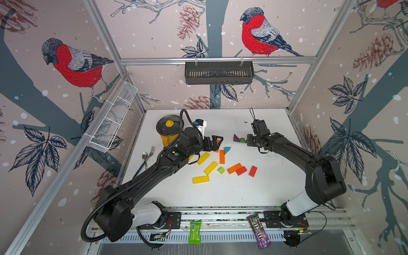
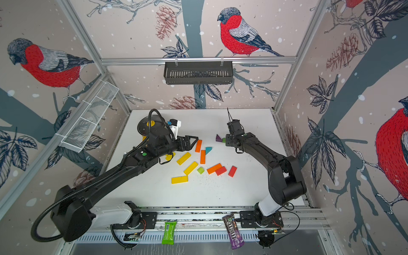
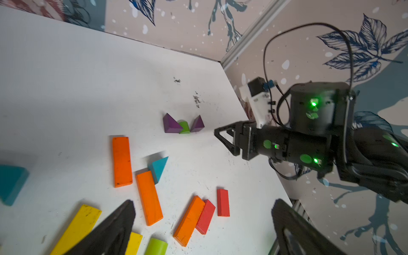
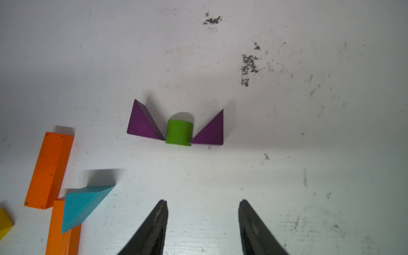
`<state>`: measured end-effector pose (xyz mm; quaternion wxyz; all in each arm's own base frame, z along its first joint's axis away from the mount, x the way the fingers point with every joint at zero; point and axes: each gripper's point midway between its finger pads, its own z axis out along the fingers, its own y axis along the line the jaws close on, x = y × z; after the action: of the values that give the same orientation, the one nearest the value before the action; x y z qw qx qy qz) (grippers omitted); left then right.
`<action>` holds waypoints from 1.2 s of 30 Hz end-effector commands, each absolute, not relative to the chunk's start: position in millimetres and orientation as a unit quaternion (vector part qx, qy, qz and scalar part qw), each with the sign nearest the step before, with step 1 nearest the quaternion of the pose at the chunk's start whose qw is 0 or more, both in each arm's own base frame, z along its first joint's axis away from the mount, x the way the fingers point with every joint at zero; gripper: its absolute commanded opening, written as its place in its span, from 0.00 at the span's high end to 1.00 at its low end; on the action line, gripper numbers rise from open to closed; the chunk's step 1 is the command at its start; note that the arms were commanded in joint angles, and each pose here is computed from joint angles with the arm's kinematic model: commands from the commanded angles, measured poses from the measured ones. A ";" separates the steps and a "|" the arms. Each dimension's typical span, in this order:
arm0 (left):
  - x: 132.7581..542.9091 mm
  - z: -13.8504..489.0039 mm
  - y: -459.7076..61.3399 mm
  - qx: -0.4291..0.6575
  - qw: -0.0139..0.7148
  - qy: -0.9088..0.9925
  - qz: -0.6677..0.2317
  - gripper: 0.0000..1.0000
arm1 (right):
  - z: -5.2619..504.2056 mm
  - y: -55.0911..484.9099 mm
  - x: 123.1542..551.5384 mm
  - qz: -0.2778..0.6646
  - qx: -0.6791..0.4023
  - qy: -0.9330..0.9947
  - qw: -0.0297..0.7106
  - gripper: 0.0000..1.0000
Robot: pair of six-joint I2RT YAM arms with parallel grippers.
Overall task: Assemble a carrot with building blocks
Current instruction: Assemble the building block at the center of the board, then pick up the building block from the center of the board.
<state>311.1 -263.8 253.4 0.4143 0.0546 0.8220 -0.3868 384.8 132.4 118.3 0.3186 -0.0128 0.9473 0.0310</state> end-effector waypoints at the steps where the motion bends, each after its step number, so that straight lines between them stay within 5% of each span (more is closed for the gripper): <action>1: 330.7 270.4 -227.1 -0.034 0.496 0.792 -0.354 0.03 | 120.6 135.8 368.3 0.003 -0.026 0.947 0.320 0.46; 5: 333.3 276.5 -198.9 -0.073 0.543 0.762 -0.345 0.03 | 105.0 170.7 340.2 0.012 -0.096 0.949 0.300 0.37; 13: 346.6 280.0 -198.1 -0.063 0.509 0.779 -0.360 0.02 | 91.9 208.8 305.0 0.041 -0.182 0.944 0.272 0.00; 23: 353.1 273.7 -197.3 -0.065 0.485 0.793 -0.364 0.02 | 87.3 222.9 299.8 0.020 -0.212 0.940 0.267 0.10; 36: 348.7 274.6 -211.5 -0.034 0.471 0.786 -0.398 0.03 | 54.8 231.4 265.3 0.066 -0.252 0.942 0.210 0.01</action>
<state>350.2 -203.3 266.3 0.4690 -0.0516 0.7981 -0.3747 272.3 224.9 58.7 0.2220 -0.2375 0.9445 0.0481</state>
